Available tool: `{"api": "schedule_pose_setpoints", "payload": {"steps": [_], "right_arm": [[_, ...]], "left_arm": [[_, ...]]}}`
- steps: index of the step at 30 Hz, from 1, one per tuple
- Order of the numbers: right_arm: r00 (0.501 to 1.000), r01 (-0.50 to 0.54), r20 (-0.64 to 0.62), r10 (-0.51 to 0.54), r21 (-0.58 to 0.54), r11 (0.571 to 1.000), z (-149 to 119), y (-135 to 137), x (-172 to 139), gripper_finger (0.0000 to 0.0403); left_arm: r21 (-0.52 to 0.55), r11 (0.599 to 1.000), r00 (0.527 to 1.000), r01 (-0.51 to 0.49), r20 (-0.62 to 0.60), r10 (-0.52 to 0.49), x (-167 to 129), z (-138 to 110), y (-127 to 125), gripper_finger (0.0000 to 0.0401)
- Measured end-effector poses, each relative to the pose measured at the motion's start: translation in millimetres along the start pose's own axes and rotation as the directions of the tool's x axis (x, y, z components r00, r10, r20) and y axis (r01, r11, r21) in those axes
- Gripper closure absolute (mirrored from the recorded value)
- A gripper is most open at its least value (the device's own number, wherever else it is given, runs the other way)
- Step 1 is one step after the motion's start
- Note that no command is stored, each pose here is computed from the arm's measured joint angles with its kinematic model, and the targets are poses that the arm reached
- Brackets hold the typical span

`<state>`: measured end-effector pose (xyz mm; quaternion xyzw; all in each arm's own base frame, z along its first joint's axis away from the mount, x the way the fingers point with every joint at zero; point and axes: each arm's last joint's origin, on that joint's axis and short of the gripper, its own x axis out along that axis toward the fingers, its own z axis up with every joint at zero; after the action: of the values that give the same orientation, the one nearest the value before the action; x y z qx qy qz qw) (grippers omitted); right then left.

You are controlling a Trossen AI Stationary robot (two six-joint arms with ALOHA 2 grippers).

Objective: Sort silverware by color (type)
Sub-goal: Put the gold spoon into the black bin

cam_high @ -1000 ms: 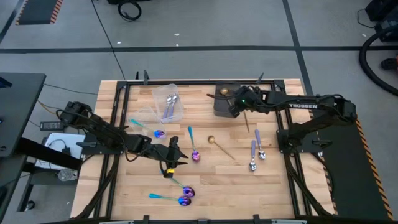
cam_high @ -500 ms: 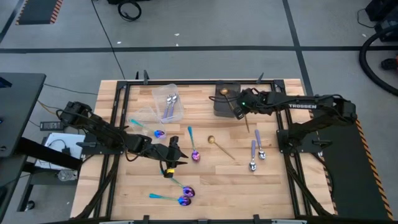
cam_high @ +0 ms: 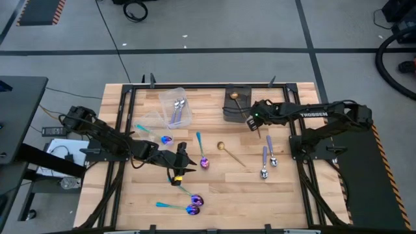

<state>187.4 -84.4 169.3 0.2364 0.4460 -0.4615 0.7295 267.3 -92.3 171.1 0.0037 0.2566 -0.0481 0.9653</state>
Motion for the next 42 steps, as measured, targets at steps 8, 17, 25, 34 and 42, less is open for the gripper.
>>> {"api": "schedule_pose_setpoints", "payload": {"steps": [8, 17, 25, 34, 42], "right_arm": [[0.998, -0.013, 0.061, 0.013, 0.004, 1.000, -17.8, -4.2, 19.4, 0.0212], [0.985, -0.034, 0.170, 0.030, 0.019, 0.999, -29.5, -7.6, 33.1, 0.0229], [0.977, -0.006, 0.214, 0.002, 0.018, 1.000, -37.8, -10.8, 38.3, 0.0232], [0.981, 0.002, 0.195, 0.001, -0.016, 1.000, -42.8, 0.1, 53.5, 0.0232], [0.981, 0.003, 0.191, -0.004, 0.006, 1.000, -41.1, 5.4, 55.2, 0.0253]], "left_arm": [[0.000, 1.000, 1.000, 0.000, 0.000, 0.000, 0.0, 0.0, -0.1, 0.0278], [-0.001, 1.000, 1.000, 0.001, 0.003, -0.001, 0.0, 0.3, -0.1, 0.0278], [-0.001, 1.000, 1.000, 0.002, 0.011, -0.002, 0.0, 1.1, -0.2, 0.0278], [-0.002, 1.000, 1.000, 0.002, 0.011, -0.002, 0.0, 1.1, -0.2, 0.0278], [-0.001, 1.000, 1.000, 0.002, 0.011, -0.002, 0.0, 1.0, -0.2, 0.0278]]}}
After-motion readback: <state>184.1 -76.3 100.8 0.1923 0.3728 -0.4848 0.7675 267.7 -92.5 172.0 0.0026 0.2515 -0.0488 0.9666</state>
